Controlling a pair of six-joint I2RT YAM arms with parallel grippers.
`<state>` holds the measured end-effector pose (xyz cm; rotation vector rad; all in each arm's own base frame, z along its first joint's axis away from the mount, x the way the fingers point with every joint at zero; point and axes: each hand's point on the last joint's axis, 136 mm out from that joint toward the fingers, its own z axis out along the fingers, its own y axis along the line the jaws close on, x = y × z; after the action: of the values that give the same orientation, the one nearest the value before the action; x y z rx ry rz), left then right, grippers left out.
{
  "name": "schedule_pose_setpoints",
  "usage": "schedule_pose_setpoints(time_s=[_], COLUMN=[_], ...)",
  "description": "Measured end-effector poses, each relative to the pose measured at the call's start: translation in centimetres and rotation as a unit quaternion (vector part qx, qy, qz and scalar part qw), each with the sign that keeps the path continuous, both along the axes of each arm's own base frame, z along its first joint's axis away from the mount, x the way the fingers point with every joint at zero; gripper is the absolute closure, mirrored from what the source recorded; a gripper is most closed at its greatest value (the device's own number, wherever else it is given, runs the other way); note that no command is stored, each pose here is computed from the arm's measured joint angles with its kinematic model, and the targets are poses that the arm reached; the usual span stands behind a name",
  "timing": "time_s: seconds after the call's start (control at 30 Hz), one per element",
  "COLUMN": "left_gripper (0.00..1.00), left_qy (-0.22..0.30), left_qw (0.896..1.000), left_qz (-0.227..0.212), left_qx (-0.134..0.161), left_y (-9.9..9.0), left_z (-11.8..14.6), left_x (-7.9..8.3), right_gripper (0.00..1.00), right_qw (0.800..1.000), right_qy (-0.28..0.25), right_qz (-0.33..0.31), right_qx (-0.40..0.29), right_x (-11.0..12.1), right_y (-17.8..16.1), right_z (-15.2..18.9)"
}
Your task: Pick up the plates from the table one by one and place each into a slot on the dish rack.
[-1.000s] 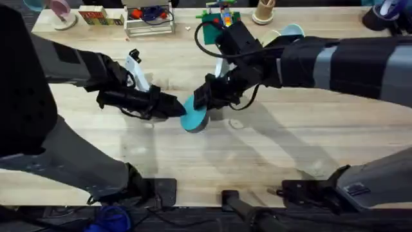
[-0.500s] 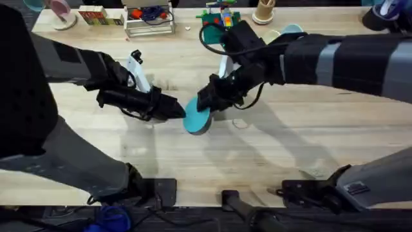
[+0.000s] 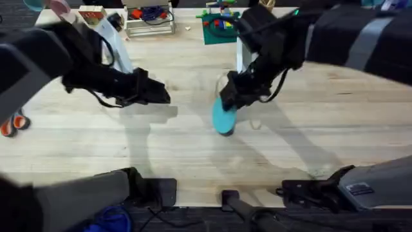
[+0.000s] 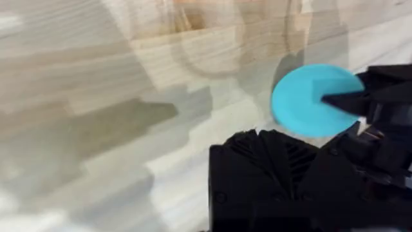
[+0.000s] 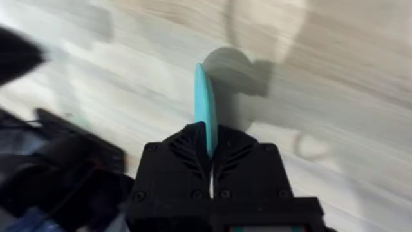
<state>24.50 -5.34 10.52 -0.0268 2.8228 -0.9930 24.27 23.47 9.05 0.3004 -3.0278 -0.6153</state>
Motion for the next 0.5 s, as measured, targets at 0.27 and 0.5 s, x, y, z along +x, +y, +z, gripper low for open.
schedule_pose_setpoints(time_s=[0.27, 0.5], left_gripper=[0.960, 0.960], left_qy=[-0.063, -0.112], left_qw=[0.991, 0.976], left_qz=[0.029, 0.048], left_qx=[0.114, 0.183], left_y=[2.7, 4.4], left_z=[9.1, 14.3], left_x=[-0.8, -1.4], right_gripper=[0.970, 0.970], right_qw=[0.987, 0.976], right_qy=[-0.101, -0.150], right_qz=[0.065, 0.073], right_qx=[-0.110, -0.139], right_x=[3.8, 5.8], right_y=[-4.3, -6.4], right_z=[6.0, 10.5])
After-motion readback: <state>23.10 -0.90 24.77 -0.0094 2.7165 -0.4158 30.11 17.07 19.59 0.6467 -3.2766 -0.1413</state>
